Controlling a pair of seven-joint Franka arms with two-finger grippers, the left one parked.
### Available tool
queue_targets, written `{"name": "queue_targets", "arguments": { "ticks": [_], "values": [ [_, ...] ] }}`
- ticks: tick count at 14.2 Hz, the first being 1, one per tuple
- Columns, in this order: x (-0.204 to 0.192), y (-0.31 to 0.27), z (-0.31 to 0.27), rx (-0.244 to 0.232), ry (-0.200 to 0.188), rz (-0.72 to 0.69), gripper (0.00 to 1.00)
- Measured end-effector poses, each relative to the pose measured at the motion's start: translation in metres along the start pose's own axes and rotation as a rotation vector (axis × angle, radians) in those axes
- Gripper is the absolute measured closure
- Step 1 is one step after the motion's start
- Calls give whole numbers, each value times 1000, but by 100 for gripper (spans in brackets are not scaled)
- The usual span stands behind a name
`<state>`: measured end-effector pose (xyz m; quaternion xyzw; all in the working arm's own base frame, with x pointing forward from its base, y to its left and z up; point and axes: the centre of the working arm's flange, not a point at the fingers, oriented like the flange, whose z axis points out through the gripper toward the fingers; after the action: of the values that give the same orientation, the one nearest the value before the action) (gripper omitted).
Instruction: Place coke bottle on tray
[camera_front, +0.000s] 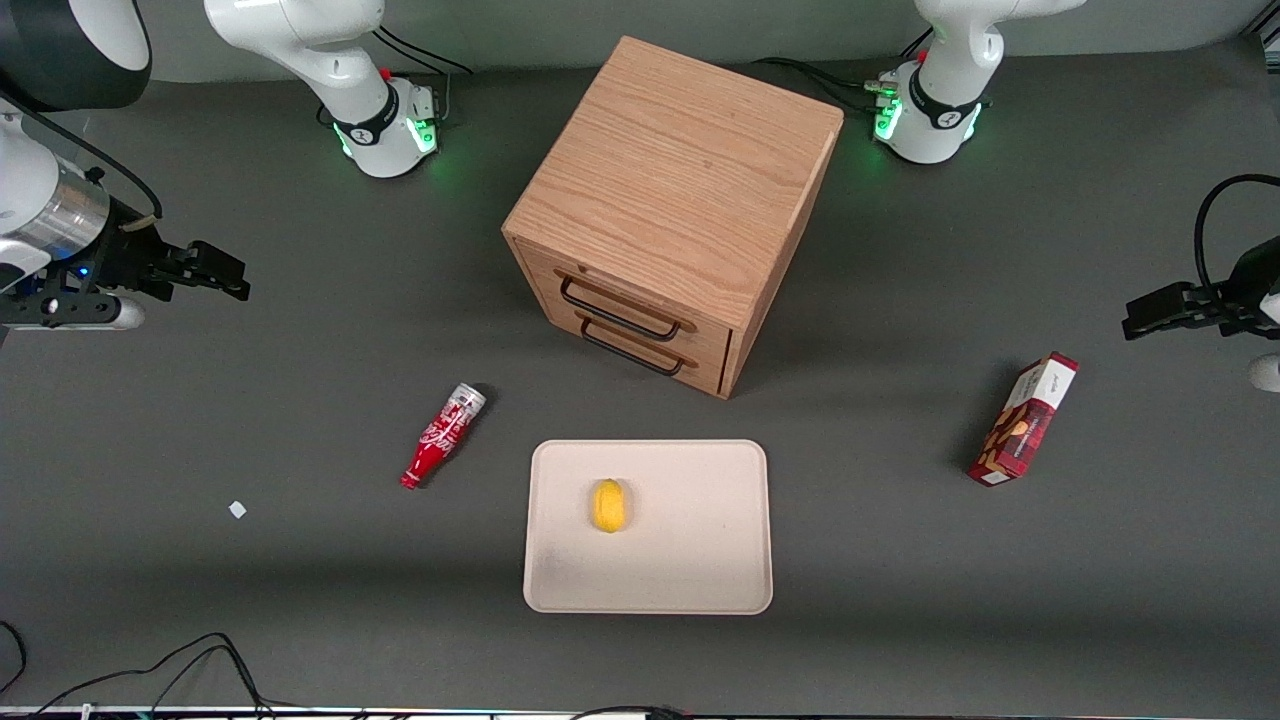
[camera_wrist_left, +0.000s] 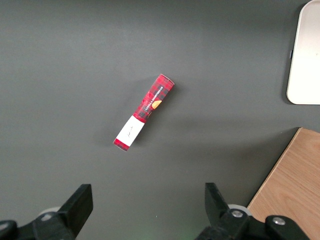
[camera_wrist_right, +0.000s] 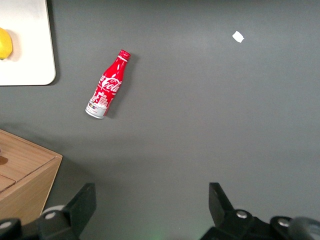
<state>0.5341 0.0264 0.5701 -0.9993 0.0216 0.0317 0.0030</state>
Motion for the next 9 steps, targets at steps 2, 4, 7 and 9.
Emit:
{"name": "queue_targets", "arguments": {
  "ticks": [2,4,7,9],
  "values": [
    [3,0,-3,1,6,0,0],
    [4,-1,-5,3,11,1,0],
    [6,-1,-10,4,21,0,0],
    [6,-2,-14,5,30,-1,0]
  ]
}}
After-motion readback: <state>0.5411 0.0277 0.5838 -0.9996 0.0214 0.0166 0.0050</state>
